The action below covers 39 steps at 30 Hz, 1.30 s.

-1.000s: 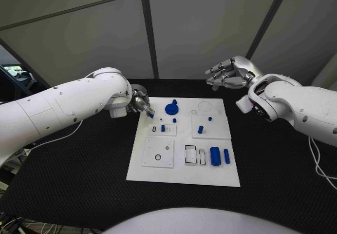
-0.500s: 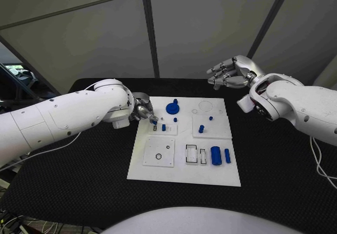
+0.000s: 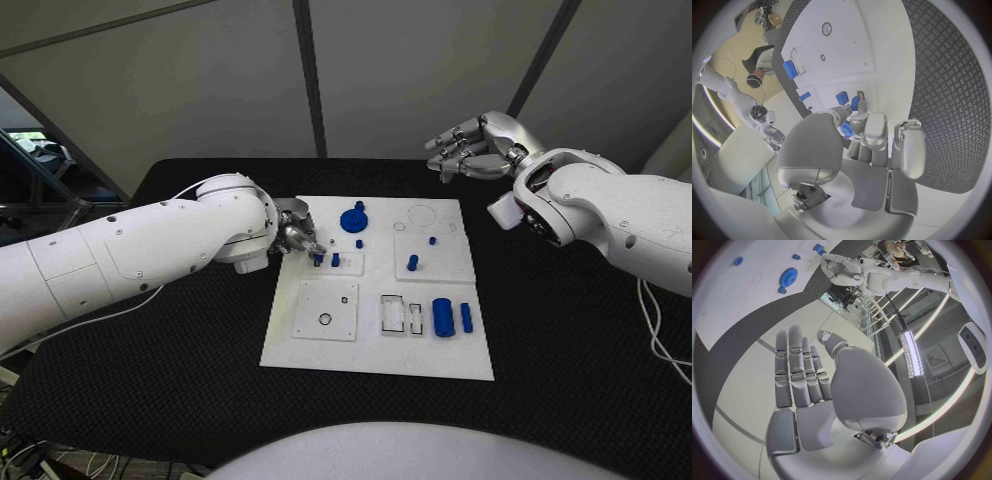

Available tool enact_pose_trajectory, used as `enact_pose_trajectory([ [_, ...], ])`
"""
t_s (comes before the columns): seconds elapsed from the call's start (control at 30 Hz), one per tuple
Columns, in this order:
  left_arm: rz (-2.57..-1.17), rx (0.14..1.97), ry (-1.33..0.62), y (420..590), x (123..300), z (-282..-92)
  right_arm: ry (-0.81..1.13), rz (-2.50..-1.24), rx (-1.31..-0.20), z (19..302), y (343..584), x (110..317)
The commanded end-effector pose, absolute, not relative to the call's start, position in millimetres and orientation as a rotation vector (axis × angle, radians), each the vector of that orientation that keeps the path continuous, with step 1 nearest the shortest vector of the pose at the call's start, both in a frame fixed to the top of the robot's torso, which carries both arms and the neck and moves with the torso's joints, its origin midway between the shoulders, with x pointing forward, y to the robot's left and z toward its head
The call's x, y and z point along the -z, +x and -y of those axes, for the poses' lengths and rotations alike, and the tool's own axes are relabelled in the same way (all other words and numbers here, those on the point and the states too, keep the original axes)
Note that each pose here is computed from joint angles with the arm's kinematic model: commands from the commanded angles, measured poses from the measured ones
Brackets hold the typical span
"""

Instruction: Assemble the parts on the task board

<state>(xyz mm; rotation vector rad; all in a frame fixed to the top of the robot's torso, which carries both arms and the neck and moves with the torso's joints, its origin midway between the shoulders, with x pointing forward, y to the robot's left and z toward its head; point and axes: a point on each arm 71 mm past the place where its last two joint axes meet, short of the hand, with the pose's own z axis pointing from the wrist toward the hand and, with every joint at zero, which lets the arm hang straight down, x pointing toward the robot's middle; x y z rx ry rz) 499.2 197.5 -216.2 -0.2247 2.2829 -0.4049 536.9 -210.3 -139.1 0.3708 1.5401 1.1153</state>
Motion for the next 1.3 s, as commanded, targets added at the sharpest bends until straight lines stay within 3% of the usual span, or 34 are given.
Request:
enact_pose_trajectory([
  [0.03,-2.279,0.382,-0.209,498.9,216.6,-198.2,0.365,-1.536,-1.127,209.7,536.8,137.3],
  [1.3,-2.318,0.362,-0.164,493.8,221.1,-200.9,0.365,-1.539,-1.127,210.4,537.1,137.7],
])
